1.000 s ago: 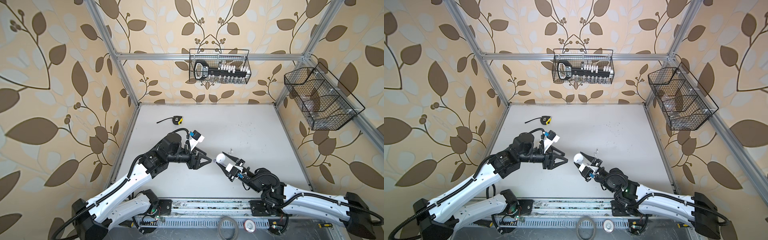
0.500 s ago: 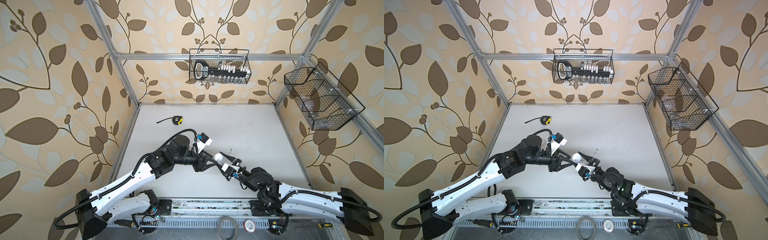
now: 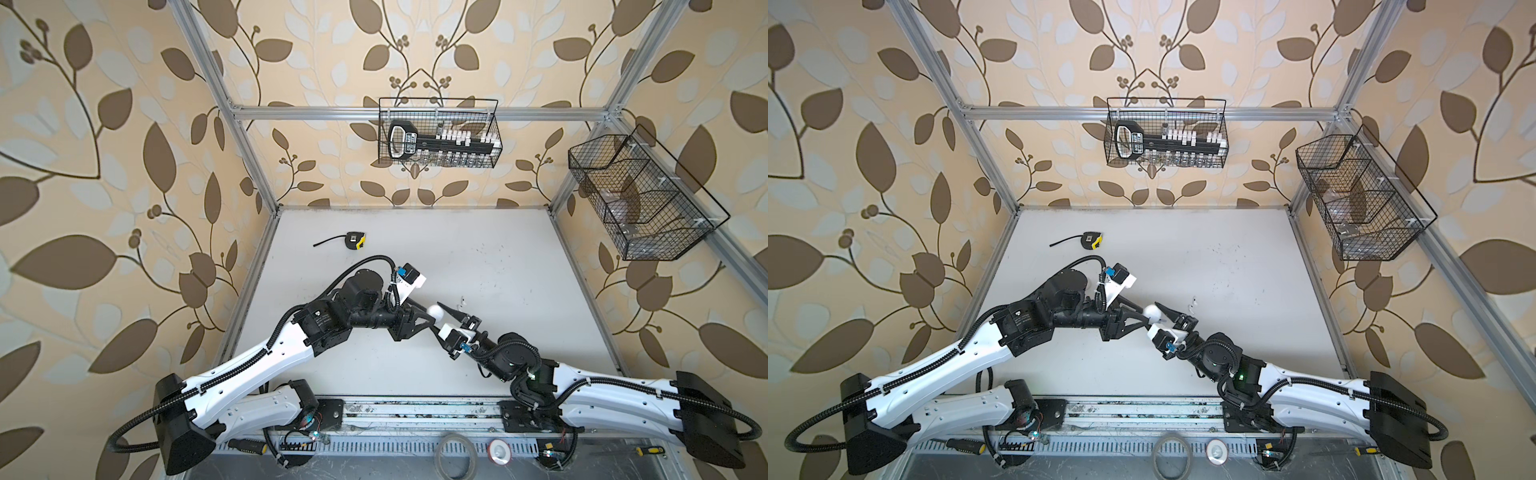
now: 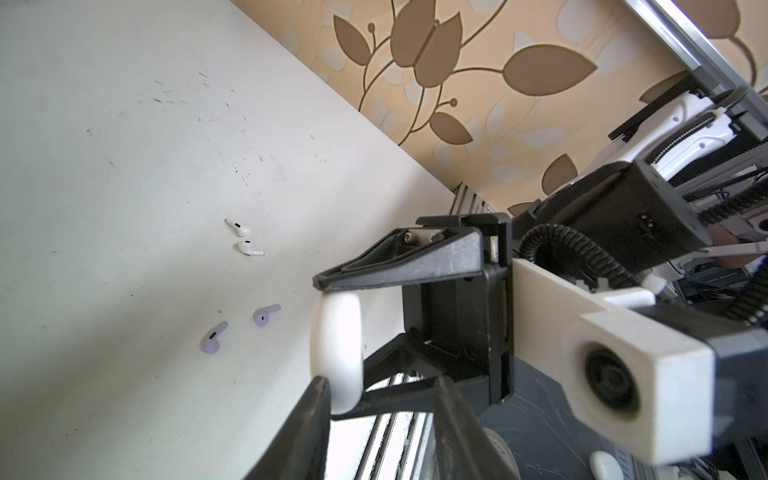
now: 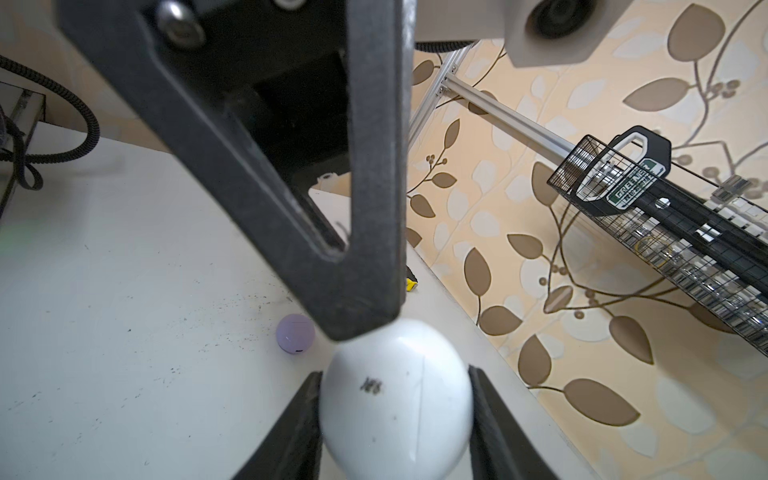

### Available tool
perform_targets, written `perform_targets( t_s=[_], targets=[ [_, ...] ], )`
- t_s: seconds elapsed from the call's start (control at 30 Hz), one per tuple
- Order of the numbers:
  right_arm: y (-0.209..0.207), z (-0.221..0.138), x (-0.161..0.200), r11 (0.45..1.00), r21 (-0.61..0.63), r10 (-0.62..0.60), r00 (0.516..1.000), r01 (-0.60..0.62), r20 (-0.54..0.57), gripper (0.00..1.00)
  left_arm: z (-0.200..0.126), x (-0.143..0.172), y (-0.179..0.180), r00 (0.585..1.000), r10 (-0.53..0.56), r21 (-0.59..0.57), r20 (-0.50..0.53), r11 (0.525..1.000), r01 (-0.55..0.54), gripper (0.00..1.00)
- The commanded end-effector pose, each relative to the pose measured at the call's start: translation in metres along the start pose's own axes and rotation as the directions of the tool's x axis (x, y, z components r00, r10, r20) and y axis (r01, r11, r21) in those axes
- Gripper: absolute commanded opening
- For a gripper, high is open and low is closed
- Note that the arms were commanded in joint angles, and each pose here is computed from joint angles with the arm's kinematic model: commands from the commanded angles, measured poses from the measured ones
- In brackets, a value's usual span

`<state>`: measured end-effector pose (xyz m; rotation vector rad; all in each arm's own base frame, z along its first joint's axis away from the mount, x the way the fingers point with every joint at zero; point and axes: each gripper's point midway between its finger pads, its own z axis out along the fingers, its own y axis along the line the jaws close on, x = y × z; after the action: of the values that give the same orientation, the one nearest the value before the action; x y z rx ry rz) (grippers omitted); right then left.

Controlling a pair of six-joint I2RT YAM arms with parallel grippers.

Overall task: Insert wireless bluetooth earbuds into charging case
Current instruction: Pass the charging case.

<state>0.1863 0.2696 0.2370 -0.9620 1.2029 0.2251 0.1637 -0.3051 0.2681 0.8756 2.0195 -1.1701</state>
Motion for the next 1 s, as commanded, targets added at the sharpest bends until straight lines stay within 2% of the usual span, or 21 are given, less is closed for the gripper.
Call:
perform_targets(
  t_s=[0.0, 0.2, 0.47, 0.97],
  targets=[
    [-0.014, -0.003, -0.040, 0.999, 0.016, 0.044, 0.991, -0.046, 0.130, 0.19, -0.001, -0.016, -0.010, 0.999, 0.033, 0.012, 0.032, 0.999, -0.034, 0.44],
    [-0.013, -0.004, -0.041, 0.999, 0.004, 0.050, 0.989, -0.051, 0.137, 0.20, 0.003, -0.013, -0.009, 0.999, 0.035, 0.007, 0.020, 0.999, -0.035, 0.45],
    [-0.015, -0.002, -0.043, 0.998, 0.016, 0.052, 0.989, -0.054, 0.138, 0.19, 0.006, -0.014, -0.014, 0.999, 0.041, 0.021, 0.013, 0.999, -0.042, 0.33],
    [-0.014, -0.003, -0.046, 0.998, 0.003, 0.063, 0.987, -0.064, 0.151, 0.20, 0.012, -0.015, -0.014, 0.999, 0.040, 0.027, 0.008, 0.999, -0.040, 0.33]
  ],
)
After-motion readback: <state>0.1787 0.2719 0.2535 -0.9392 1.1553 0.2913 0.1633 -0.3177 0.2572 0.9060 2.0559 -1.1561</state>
